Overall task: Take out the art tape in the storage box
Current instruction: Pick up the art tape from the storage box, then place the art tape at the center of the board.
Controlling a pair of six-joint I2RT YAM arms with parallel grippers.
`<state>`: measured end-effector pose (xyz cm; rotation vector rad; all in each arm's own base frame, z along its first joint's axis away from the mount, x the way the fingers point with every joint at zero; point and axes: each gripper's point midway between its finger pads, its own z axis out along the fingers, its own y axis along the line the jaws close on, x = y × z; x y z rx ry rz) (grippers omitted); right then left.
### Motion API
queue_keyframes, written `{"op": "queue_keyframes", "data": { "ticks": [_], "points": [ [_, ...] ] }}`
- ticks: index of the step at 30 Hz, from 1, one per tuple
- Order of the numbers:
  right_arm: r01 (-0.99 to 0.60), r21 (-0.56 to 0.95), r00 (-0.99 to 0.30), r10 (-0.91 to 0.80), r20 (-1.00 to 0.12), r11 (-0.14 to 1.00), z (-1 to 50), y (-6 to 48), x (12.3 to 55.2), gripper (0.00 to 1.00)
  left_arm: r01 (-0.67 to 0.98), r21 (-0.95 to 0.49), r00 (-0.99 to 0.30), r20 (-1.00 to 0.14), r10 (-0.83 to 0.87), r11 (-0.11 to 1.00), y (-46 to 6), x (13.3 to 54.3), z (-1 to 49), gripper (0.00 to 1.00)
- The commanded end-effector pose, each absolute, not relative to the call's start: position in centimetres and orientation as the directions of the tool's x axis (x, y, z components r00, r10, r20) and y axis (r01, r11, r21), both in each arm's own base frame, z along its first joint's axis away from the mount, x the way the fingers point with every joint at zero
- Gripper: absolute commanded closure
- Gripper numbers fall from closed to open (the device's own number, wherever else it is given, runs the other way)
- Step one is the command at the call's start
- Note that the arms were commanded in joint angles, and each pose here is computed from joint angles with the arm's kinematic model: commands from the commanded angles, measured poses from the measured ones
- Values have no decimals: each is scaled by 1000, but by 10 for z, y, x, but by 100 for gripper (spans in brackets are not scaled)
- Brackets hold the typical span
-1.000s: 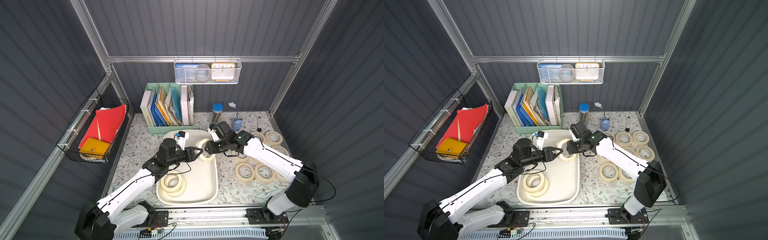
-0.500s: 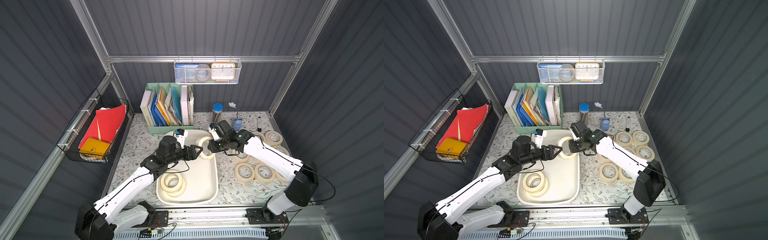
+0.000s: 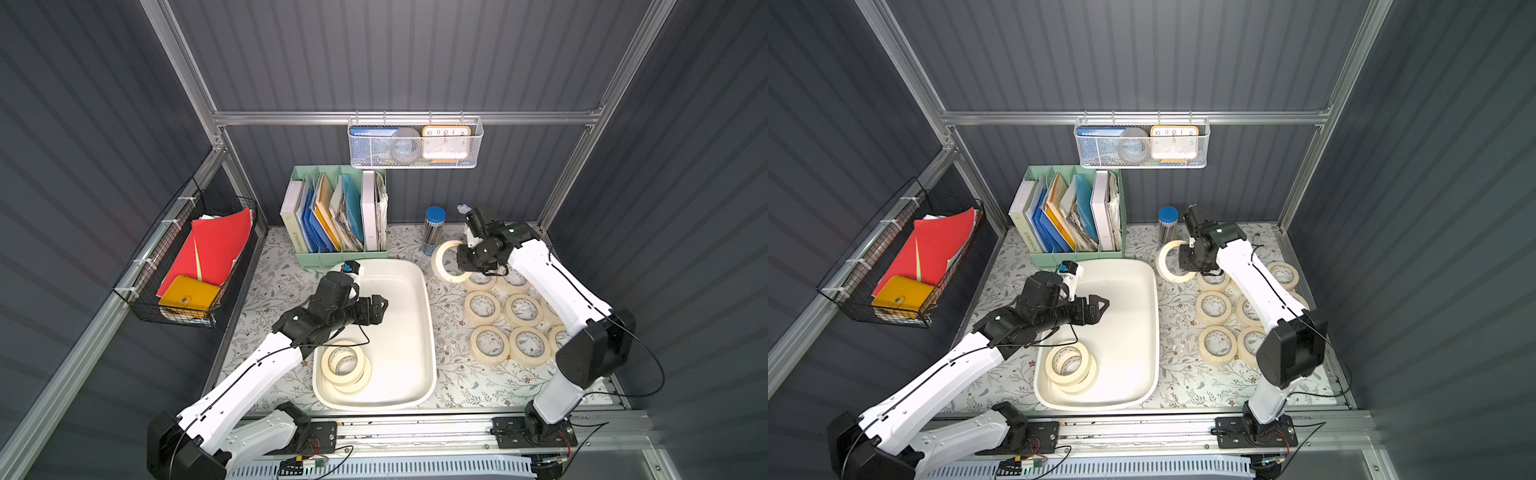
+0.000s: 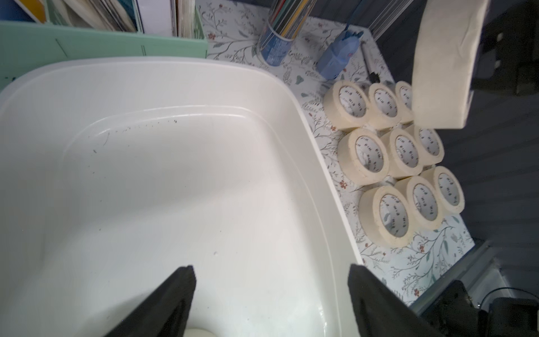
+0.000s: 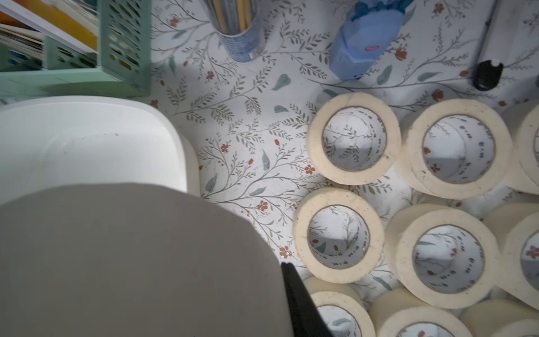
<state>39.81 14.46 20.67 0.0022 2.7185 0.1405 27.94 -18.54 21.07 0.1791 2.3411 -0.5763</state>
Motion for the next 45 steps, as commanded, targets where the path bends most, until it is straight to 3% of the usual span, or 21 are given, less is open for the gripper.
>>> {"op": "queue_keyframes", "data": {
  "ticks": [1, 18, 39, 43, 45],
  "points": [
    [-22, 14, -969, -18, -248, 1000, 174, 135, 393, 100, 251, -289, -783, -621, 18, 924, -170, 268, 194, 16],
    [37, -13, -985, 34, -167, 999, 93, 133, 467, 100, 216, -337, -815, -578, -21, 916, -170, 257, 170, 22],
    [20, -19, -991, 17, -130, 1000, 30, 132, 489, 100, 213, -338, -821, -571, -20, 917, -173, 262, 166, 24],
    [21, -38, -991, 16, -130, 999, 29, 128, 489, 72, 211, -340, -823, -568, -21, 917, -173, 261, 165, 24],
    [20, -42, -991, 15, -135, 999, 29, 127, 490, 64, 211, -341, -823, -567, -21, 916, -173, 261, 164, 24]
  ]
}}
